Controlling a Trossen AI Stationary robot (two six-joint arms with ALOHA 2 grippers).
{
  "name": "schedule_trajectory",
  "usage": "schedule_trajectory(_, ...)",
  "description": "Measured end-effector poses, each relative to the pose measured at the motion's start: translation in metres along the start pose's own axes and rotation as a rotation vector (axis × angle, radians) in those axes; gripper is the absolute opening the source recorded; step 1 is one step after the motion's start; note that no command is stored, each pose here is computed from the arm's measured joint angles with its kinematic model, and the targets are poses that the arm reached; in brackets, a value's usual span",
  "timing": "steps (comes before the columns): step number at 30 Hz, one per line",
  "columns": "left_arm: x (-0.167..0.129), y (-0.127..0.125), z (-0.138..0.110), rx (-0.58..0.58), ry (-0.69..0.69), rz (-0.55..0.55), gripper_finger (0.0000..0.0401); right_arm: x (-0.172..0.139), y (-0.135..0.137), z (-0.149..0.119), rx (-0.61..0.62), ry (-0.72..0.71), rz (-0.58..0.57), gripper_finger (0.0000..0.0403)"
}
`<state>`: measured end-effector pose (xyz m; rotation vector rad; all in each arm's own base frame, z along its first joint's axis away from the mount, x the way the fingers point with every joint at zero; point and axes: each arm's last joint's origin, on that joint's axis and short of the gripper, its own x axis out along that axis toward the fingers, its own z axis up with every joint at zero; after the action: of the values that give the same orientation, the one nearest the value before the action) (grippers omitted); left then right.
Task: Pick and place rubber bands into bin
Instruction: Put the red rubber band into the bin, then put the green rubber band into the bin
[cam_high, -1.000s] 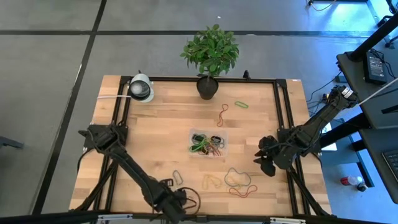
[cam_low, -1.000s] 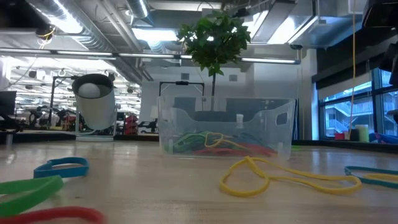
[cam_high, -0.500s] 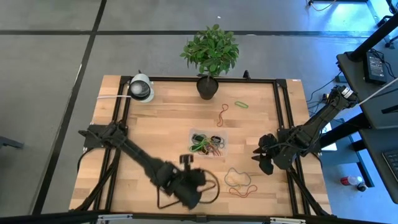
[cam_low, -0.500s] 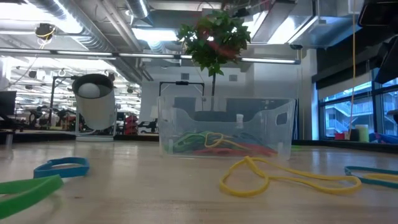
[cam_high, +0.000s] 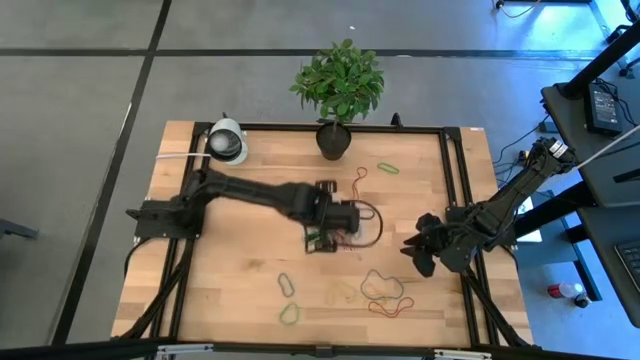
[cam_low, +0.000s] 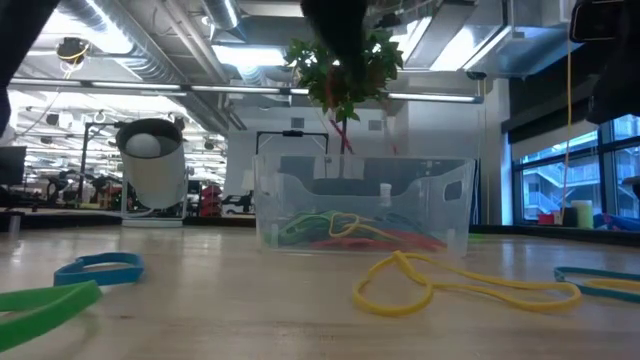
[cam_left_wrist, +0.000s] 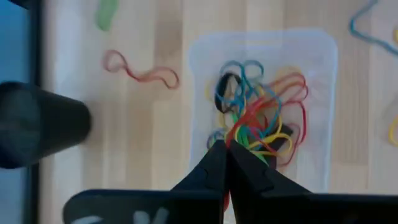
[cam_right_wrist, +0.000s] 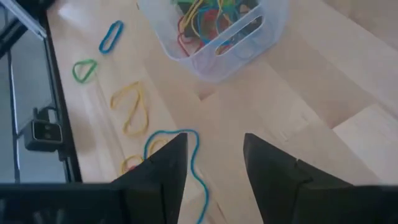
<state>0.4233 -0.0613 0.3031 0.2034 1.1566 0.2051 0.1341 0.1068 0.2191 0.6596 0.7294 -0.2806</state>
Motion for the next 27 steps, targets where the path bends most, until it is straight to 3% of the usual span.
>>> schedule_trajectory(6, 0.054, 0.016, -0.020, 0.021, 0.118, -0.157, 0.0003, 0.001, 0.000, 0.002, 0.115, -0.084, -0.023, 0.0160)
schedule_trajectory(12, 0.089, 0.013, -0.034, 0.029, 0.107, -0.164, 0.0016, 0.006, 0.002, 0.003, 0.252, -0.175, -0.035, 0.0160)
schedule_trajectory(21, 0.093, 0.015, -0.037, 0.094, 0.114, -0.192, 0.0117, 0.026, 0.002, 0.003, 0.443, -0.238, -0.109, 0.0160)
schedule_trajectory(27, 0.076, 0.023, -0.043, 0.223, 0.158, -0.081, 0.0177, 0.041, 0.002, 0.010, 0.496, -0.273, -0.142, 0.0160)
